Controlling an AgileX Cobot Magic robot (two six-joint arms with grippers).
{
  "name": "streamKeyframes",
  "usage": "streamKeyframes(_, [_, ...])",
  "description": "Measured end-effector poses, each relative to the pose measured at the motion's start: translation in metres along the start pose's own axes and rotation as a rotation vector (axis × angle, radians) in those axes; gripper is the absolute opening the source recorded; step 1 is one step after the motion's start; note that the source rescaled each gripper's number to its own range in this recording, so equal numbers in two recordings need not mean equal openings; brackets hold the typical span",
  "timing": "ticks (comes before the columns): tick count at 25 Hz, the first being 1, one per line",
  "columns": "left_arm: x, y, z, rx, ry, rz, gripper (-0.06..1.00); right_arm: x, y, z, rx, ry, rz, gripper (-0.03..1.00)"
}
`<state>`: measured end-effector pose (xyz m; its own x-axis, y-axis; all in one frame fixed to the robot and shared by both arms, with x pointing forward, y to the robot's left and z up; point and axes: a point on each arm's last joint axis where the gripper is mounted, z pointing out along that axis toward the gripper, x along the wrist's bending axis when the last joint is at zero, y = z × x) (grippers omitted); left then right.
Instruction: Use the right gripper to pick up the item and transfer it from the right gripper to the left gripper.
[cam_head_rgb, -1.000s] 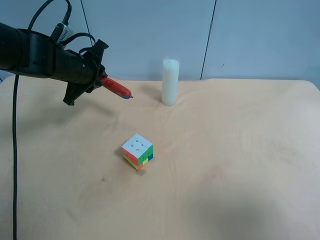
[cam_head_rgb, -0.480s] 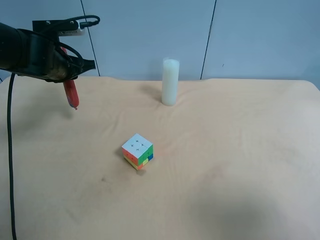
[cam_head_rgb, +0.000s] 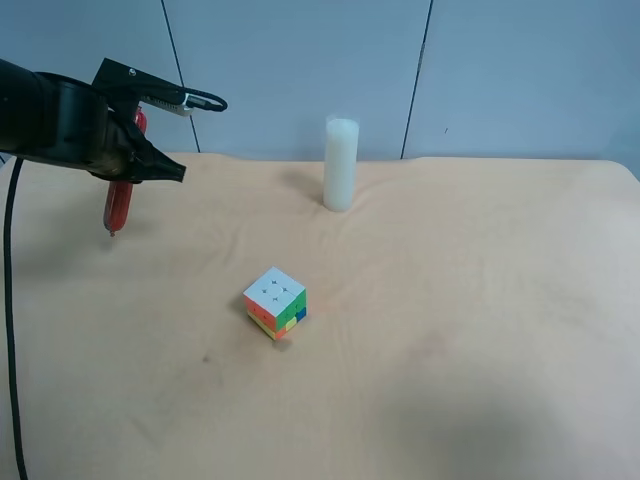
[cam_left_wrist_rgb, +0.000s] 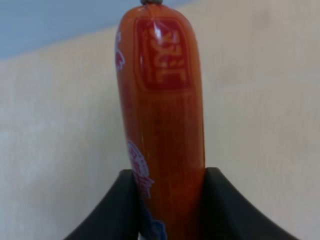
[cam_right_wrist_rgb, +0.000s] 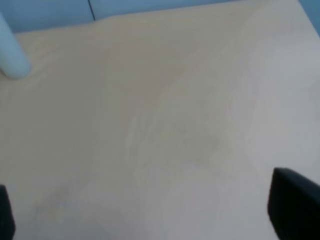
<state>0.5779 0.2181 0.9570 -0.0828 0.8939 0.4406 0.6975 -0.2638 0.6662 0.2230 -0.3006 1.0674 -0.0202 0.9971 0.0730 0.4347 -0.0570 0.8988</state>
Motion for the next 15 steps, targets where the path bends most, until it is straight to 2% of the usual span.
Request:
streamKeyframes(4, [-0.001, -0.009, 0.001, 0.027, -0.008, 0.009, 0.0, 0.0, 0.0, 0.0, 0.0, 0.0, 0.0, 1.0])
streamKeyframes(6, [-0.005, -0.014, 0.001, 0.036, -0.042, 0.018, 0.0, 0.0, 0.0, 0.0, 0.0, 0.0, 0.0, 1.0])
streamKeyframes(9, [-0.016, -0.021, 0.001, 0.04, -0.163, 0.014, 0.0, 0.0, 0.0, 0.0, 0.0, 0.0, 0.0, 1.0])
streamKeyframes(12, [-0.03, -0.022, -0.002, 0.029, -0.315, -0.003, 0.0, 0.0, 0.0, 0.0, 0.0, 0.0, 0.0, 1.0])
streamKeyframes(15, [-0.035, -0.021, -0.004, 0.021, -0.378, -0.009, 0.0, 0.0, 0.0, 0.0, 0.0, 0.0, 0.0, 1.0])
